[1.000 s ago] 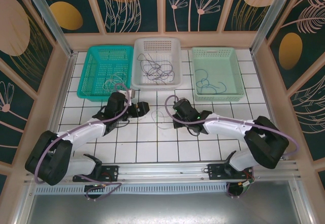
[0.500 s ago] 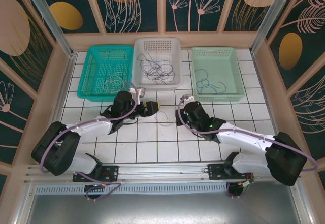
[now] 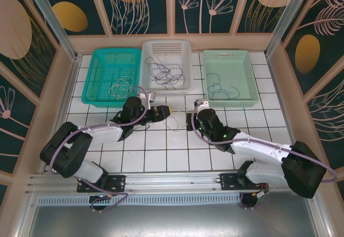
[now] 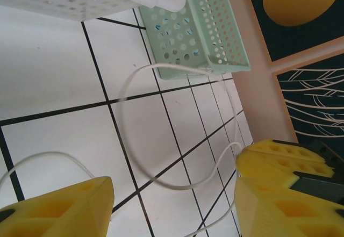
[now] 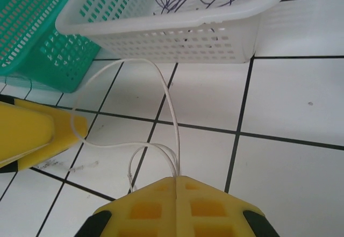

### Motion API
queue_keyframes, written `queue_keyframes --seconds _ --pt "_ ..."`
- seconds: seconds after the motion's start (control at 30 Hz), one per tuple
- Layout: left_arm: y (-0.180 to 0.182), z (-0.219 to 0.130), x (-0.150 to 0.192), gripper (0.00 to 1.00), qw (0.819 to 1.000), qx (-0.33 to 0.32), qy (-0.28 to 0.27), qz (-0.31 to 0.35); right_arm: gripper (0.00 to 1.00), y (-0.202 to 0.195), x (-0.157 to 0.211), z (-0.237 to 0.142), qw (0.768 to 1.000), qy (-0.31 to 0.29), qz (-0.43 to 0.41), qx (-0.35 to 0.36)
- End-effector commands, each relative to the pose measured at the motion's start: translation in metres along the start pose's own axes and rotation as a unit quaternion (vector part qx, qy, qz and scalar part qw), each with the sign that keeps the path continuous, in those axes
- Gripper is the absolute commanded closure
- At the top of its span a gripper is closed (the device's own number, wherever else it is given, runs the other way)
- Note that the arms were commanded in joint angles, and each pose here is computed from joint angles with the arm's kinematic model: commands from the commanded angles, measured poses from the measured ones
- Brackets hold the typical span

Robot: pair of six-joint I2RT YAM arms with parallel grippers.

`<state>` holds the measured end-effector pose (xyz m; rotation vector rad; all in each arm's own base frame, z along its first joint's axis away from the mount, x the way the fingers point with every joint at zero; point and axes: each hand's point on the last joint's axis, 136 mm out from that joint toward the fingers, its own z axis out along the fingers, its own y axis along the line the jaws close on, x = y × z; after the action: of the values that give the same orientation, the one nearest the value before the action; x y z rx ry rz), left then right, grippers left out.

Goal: Untangle the cables

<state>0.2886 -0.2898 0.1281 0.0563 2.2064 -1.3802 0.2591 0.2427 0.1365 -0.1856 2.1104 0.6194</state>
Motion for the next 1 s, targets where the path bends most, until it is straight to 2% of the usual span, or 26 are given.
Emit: queue_keyframes --seconds 0.0,0.3,0.47,0.57,0.73,0.87,0.97 --pt "-0.012 0.003 -0.007 0.39 1.000 0.020 -0.009 -0.006 1.00 0.002 -0.013 -0.007 0.999 -0.038 0.017 -0.002" --pt "-0.027 0.003 -0.017 0.38 0.998 0.050 -0.028 -0.017 1.00 0.009 -0.015 -0.009 0.999 -0.047 0.010 -0.011" --pt "-0.032 0.015 -0.018 0.42 0.997 0.067 -0.022 -0.027 1.00 0.017 -0.017 -0.008 0.998 -0.061 0.015 -0.021" --pt "-0.035 0.019 -0.021 0.51 0.996 0.079 -0.025 -0.034 0.99 0.021 -0.015 -0.008 0.998 -0.062 0.013 -0.026" --pt "-0.039 0.021 -0.027 0.80 0.996 0.082 -0.031 -0.028 0.96 0.022 -0.004 -0.006 0.999 -0.043 0.005 -0.028" --pt "-0.041 0.018 -0.030 0.98 0.997 0.071 -0.035 -0.012 0.94 0.015 0.004 -0.007 1.000 -0.026 -0.005 -0.010" --pt "-0.038 0.016 -0.028 1.00 0.998 0.054 -0.027 0.006 0.91 0.007 0.008 -0.010 1.000 -0.018 -0.013 0.007"
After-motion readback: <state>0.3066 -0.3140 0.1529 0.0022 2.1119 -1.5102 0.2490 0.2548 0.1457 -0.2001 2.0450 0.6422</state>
